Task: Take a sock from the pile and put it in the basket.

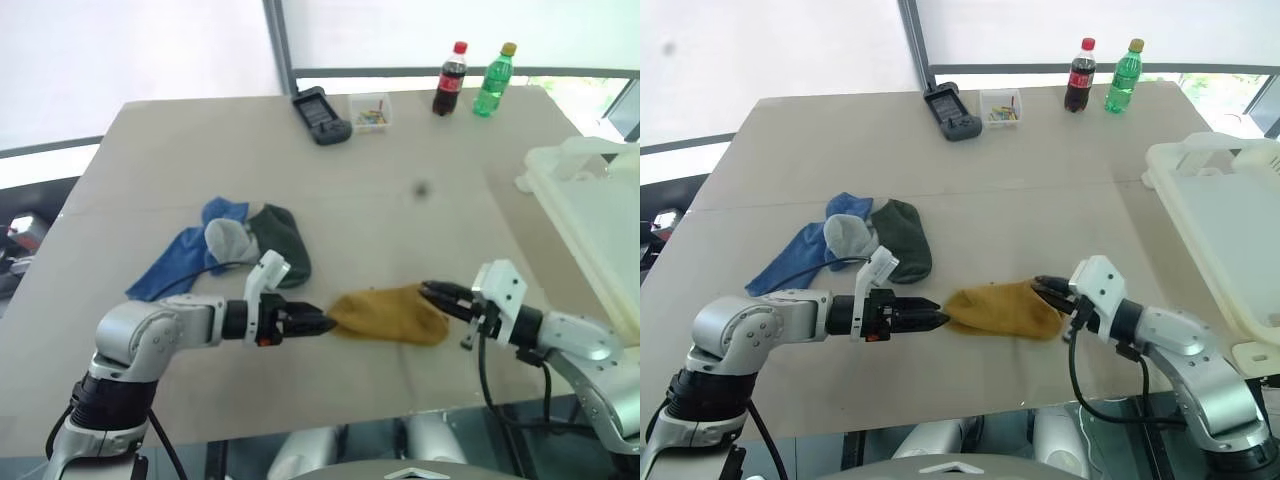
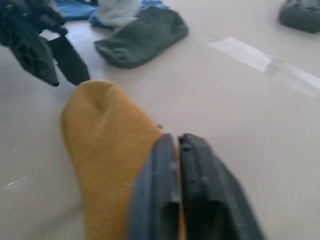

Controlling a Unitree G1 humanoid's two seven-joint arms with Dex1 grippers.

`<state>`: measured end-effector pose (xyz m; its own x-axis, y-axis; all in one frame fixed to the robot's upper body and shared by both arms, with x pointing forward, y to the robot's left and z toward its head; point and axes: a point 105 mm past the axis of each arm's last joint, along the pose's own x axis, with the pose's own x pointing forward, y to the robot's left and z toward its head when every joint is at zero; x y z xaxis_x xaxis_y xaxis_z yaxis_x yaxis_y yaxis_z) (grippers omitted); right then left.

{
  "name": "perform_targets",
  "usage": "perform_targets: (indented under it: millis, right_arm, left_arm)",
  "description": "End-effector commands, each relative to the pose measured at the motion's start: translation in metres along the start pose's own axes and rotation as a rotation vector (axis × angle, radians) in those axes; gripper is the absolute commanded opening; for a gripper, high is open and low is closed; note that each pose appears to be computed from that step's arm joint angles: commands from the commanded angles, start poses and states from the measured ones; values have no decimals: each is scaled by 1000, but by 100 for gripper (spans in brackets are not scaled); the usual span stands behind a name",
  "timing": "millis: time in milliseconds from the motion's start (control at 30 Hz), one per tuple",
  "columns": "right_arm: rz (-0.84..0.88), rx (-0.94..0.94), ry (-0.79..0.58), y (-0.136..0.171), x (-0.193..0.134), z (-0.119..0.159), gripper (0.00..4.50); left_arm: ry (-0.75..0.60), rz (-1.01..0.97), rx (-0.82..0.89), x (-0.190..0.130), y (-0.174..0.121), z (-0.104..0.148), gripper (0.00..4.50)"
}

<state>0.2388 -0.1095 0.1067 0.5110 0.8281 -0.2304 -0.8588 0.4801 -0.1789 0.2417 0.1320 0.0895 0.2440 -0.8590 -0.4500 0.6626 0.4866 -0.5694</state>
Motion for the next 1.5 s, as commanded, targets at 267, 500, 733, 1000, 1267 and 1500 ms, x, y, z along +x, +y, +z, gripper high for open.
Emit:
perform_targets:
  millis: [267,500,733,1000,1267,1500]
  right_arm:
    - [58,-16,127,7,8,-52,6]
    - [66,-22,109,8,10,-49,6]
    - [75,-28,102,9,11,-45,6]
    - [85,-31,98,10,13,-43,6]
    - [75,-32,86,9,16,-41,6]
    - [55,-32,77,9,15,-37,6]
  left_arm:
    - [15,48,-16,-7,-3,-6,316]
    - [15,62,-41,-3,-2,-9,316]
    - [-148,-110,-178,17,-16,13,316]
    - [-250,-236,-293,25,-24,31,316]
    - [-192,-403,-296,41,-51,43,316]
    - [-126,-473,-306,70,-62,53,316]
